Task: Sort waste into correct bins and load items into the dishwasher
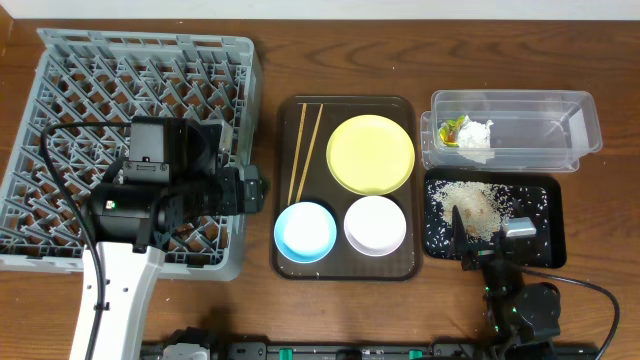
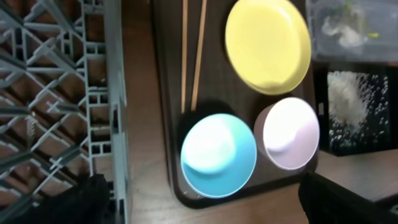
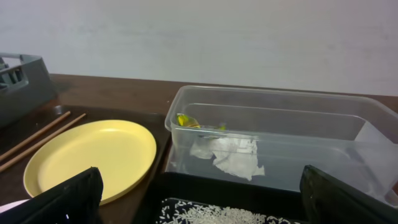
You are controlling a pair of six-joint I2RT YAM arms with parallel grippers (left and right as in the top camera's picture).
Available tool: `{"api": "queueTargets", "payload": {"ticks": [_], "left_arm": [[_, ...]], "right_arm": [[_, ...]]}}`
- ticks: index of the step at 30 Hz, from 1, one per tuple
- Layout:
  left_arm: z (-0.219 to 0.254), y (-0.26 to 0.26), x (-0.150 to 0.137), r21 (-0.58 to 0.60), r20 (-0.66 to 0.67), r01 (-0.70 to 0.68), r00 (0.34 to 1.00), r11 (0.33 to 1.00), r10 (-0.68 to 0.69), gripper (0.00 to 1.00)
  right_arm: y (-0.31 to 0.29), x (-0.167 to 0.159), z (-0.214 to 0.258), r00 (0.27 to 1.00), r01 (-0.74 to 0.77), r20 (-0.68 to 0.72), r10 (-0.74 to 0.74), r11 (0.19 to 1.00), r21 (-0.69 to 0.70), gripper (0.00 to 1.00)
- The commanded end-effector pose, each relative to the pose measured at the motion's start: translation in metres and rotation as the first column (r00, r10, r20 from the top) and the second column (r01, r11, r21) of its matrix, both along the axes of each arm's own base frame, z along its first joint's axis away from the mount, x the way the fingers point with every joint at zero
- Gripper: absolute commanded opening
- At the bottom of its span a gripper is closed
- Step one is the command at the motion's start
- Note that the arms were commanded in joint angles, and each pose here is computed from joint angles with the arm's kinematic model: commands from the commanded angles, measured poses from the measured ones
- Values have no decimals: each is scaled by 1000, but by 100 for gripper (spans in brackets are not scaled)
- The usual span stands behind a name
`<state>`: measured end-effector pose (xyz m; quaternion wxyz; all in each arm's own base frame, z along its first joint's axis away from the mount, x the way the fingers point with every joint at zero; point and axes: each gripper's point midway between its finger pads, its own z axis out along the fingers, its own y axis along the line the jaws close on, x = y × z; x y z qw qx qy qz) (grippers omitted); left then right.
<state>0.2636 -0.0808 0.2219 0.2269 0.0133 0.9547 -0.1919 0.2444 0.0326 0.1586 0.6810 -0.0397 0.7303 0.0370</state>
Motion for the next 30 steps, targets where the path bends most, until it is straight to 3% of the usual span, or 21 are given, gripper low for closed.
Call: {"api": "queueTargets", "payload": {"ticks": [1,5,9,13,19,24,30], "left_arm": [[13,-6,6,-54,25,-27,999,998,28,98],[28,-13,29,-110,123,-30,991,993,44,98],[26,-45,47,-170,150,55,988,984,-30,98],[-18,-76,63,-42,87,100,992,994,-96,95],[-83,-79,95,219,45,31,998,975,-41,71],[-133,-82,118,279,5,26,1000,960,-28,59],[-194,-85,126,312,-81,51,996,949,-27,50]], "right_arm": [[-2,0,-1,1000,8,0,-8,1000,-11,99],[-2,0,-1,1000,8,0,-8,1000,-11,99],[-2,0,-1,1000,8,0,-8,1000,-11,99],[-2,0,-1,1000,8,0,-8,1000,-11,99],[-2,0,-1,1000,8,-1,-8,1000,-11,99],[-2,0,-1,1000,8,-1,-8,1000,-11,99],[-2,0,-1,1000,8,-1,-8,1000,-11,99]]}}
